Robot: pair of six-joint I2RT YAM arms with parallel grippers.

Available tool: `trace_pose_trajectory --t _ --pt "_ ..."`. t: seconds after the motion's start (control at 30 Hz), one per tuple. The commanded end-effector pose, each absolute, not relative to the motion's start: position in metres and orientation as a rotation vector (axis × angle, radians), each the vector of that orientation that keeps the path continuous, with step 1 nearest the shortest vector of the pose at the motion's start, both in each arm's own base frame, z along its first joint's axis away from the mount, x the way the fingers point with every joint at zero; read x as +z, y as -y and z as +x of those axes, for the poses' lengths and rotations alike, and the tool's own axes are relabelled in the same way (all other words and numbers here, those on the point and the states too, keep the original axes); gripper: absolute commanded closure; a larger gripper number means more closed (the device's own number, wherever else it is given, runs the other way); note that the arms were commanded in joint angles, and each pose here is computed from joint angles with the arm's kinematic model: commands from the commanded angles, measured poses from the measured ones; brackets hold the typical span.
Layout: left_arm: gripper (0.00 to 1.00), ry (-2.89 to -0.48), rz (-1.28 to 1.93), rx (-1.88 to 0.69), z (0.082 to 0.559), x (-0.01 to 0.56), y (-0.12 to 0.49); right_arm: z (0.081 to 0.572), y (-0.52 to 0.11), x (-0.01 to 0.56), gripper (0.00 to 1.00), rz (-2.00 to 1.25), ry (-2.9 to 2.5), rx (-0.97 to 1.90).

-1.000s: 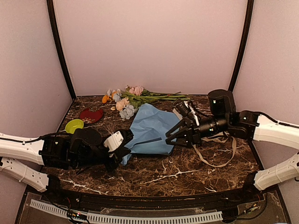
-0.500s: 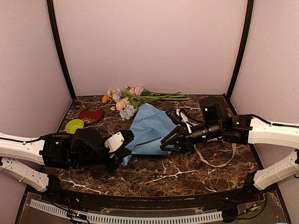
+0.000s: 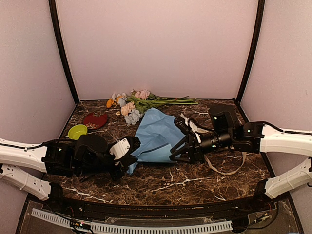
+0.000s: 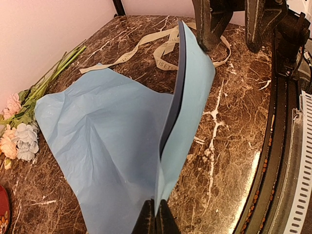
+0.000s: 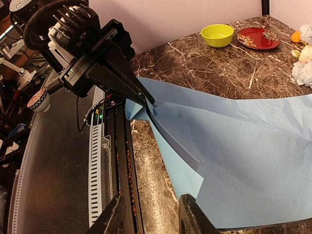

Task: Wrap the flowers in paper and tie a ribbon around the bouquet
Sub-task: Pass from the left arm to the right

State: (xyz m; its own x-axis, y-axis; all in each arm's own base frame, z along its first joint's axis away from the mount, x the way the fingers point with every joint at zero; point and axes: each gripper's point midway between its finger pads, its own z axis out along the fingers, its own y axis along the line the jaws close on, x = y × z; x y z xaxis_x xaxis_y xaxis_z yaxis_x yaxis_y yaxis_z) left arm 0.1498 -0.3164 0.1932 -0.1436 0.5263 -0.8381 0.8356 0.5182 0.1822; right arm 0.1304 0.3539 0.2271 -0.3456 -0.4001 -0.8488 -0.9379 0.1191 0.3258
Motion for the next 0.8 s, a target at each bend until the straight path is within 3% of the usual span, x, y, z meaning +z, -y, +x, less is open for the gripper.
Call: trace_pose_trajectory --t 0.0,0.2,0.33,0.6,0.77 --pt "1.00 -1.807 1.110 -0.431 0.152 0.200 0.319 0.126 -0.354 0.231 0.62 -1.303 -1.781 1.204" --pt "1.00 -1.807 1.113 -0.428 0.152 0.199 0.318 0.123 -0.353 0.236 0.69 -1.305 -1.760 1.226" --pt "1.00 -1.810 1.117 -0.424 0.152 0.198 0.317 0.126 -0.348 0.239 0.61 -1.297 -1.752 1.178" --pt "1.00 -1.807 1.123 -0.427 0.151 0.198 0.318 0.126 -0.345 0.252 0.58 -1.297 -1.634 1.168" --pt "1.00 -1.813 1.117 -0.433 0.151 0.197 0.318 0.125 -0.349 0.252 0.68 -1.300 -1.610 1.178"
